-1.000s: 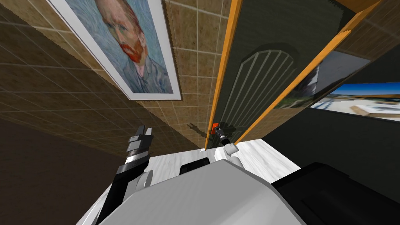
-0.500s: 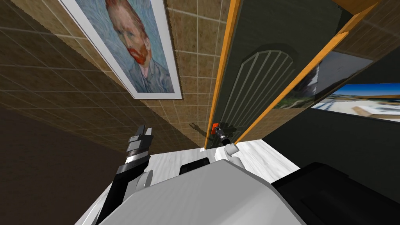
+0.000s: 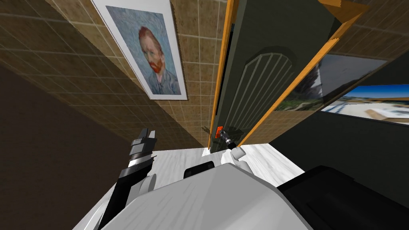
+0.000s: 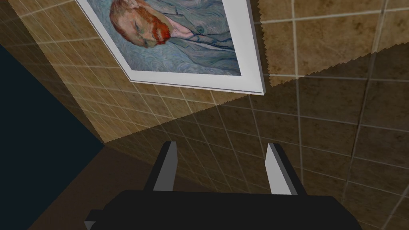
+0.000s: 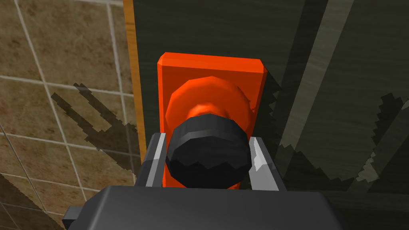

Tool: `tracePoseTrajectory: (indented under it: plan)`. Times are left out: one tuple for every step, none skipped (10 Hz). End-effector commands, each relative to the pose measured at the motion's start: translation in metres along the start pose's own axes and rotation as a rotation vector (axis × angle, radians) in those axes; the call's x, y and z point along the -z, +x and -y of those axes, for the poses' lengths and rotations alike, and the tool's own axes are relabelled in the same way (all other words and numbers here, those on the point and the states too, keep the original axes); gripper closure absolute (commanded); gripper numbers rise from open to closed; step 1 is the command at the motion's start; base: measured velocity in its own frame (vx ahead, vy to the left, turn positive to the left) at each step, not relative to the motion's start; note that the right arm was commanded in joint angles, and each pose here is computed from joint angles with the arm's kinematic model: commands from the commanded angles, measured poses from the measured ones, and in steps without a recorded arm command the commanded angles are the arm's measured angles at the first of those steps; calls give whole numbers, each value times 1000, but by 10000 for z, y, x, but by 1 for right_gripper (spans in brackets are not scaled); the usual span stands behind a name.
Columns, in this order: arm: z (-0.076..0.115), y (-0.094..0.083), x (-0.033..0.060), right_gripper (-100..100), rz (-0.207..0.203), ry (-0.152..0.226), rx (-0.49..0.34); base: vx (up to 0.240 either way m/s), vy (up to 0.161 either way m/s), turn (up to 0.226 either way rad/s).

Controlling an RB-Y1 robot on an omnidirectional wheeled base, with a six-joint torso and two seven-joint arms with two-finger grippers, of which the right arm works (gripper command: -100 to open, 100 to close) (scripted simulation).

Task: Pull the door open

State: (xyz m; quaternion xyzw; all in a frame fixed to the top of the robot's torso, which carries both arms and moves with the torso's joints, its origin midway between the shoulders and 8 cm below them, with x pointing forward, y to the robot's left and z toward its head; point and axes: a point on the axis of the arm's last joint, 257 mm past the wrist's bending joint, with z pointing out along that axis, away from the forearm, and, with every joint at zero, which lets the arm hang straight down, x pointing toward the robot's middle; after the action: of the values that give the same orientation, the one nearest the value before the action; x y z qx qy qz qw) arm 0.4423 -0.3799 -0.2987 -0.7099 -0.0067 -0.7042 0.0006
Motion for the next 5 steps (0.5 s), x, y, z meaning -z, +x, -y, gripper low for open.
tracePoseTrajectory:
  plan:
    - [36, 23, 19, 100, -7, 27, -5, -221, -84, 110]
    - [52, 25, 34, 100, -8, 44, -7, -217, -82, 91]
    - [63, 26, 45, 100, -8, 54, -9, -201, -88, 85]
    - [51, -8, 49, 100, 0, 44, -7, -88, -37, 28]
    - [72, -24, 83, 100, 1, 67, -9, -157, -55, 105]
